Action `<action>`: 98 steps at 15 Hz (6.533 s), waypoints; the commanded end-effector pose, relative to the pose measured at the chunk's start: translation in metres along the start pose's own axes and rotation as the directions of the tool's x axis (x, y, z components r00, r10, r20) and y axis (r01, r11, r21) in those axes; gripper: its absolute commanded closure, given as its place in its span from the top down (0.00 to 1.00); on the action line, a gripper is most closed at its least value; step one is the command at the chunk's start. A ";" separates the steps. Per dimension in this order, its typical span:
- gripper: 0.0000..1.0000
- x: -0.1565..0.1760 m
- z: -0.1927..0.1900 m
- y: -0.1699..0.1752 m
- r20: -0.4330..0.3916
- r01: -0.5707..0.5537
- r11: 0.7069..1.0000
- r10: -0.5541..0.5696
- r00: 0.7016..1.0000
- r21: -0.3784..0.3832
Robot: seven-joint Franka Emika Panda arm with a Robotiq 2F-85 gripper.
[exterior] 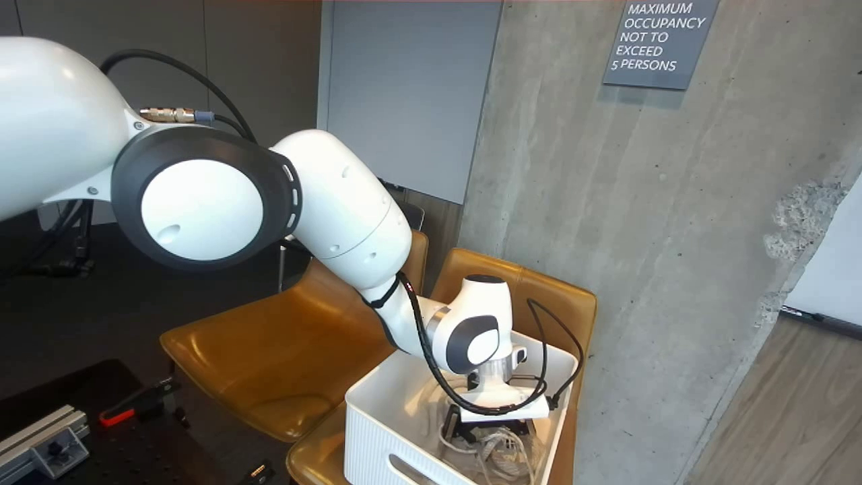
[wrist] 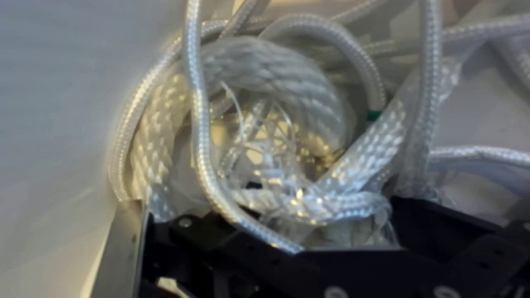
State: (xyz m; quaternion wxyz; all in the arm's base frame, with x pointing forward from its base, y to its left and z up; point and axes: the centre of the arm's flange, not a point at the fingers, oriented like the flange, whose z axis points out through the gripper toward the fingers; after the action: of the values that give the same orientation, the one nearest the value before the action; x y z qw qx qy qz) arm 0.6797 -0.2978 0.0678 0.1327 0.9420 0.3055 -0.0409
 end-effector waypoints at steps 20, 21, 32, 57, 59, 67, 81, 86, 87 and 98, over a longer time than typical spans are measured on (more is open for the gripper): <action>0.00 0.026 -0.197 -0.019 -0.051 0.021 0.999 -0.023 0.998 -0.042; 0.00 0.029 -0.218 -0.018 -0.053 0.020 0.999 -0.022 0.998 -0.049; 0.00 0.091 -0.517 -0.051 -0.201 0.082 0.987 -0.109 0.974 -0.138; 0.00 0.204 -0.662 -0.228 -0.372 0.284 0.949 -0.316 0.873 -0.139; 0.00 0.199 -0.653 -0.241 -0.376 0.295 0.948 -0.317 0.871 -0.117; 0.00 0.163 -0.591 -0.233 -0.339 0.265 0.964 -0.240 0.910 0.026; 0.00 0.159 -0.529 -0.244 -0.310 0.276 0.956 -0.234 0.922 0.100; 0.00 0.162 -0.490 -0.251 -0.292 0.275 0.954 -0.232 0.928 0.116; 0.00 0.164 -0.482 -0.253 -0.291 0.275 0.954 -0.232 0.928 0.117; 0.33 0.182 -0.406 -0.283 -0.249 0.298 0.940 -0.253 0.935 0.166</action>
State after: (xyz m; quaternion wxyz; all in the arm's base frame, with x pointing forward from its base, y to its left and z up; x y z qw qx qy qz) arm 0.6609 0.1382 0.3732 -0.0005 0.8935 0.4488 0.0117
